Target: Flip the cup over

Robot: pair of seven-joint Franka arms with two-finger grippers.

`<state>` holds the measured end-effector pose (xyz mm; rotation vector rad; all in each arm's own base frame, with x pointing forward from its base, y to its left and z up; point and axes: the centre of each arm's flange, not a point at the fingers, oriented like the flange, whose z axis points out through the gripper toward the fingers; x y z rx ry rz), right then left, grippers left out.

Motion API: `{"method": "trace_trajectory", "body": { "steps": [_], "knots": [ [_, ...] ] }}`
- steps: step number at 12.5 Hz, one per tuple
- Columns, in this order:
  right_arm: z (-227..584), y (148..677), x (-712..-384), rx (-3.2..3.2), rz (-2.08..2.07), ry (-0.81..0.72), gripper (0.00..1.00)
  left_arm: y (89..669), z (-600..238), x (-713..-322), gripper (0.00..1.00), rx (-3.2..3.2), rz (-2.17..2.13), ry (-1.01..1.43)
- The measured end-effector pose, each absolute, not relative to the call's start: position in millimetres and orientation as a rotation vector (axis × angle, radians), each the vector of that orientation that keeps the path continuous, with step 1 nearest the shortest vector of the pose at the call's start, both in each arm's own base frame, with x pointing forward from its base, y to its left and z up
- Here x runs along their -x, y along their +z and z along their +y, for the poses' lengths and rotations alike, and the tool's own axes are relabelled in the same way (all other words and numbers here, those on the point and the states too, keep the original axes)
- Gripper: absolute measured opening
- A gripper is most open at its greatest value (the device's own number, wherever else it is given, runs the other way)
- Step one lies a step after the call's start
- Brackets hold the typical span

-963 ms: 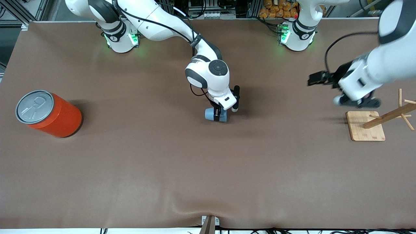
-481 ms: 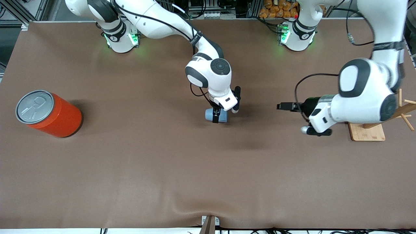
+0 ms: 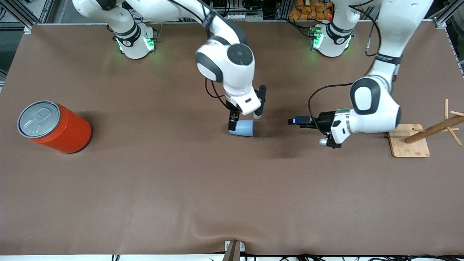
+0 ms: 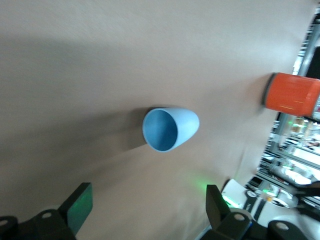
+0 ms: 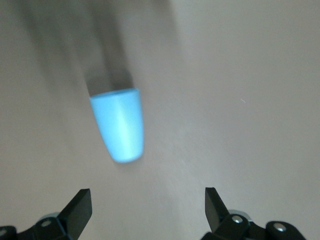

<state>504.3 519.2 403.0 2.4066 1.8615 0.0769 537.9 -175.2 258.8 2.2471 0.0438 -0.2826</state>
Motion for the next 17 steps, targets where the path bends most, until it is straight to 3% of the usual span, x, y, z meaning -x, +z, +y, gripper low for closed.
{"method": "trace_trajectory", "body": {
  "steps": [3,8,11,15,17],
  "knots": [
    [430,445,-555,-2.632,1.649,-0.036,1.0,218,-203,-525,1.0,-2.115,0.048,-0.224],
    [256,448,-648,-2.887,1.227,-0.09,1.0,164,-254,-501,1.0,-1.995,0.122,-0.191],
    [179,464,-664,-2.957,1.059,-0.127,1.0,166,-273,-500,0.94,-1.984,0.148,-0.171],
    [54,507,-676,-3.173,0.734,-0.055,1.0,145,-285,-497,0.9,-1.983,0.145,-0.144],
    [-2,523,-673,-3.243,0.586,-0.053,1.0,136,-293,-494,0.66,-1.963,0.175,-0.145]
  ]
}}
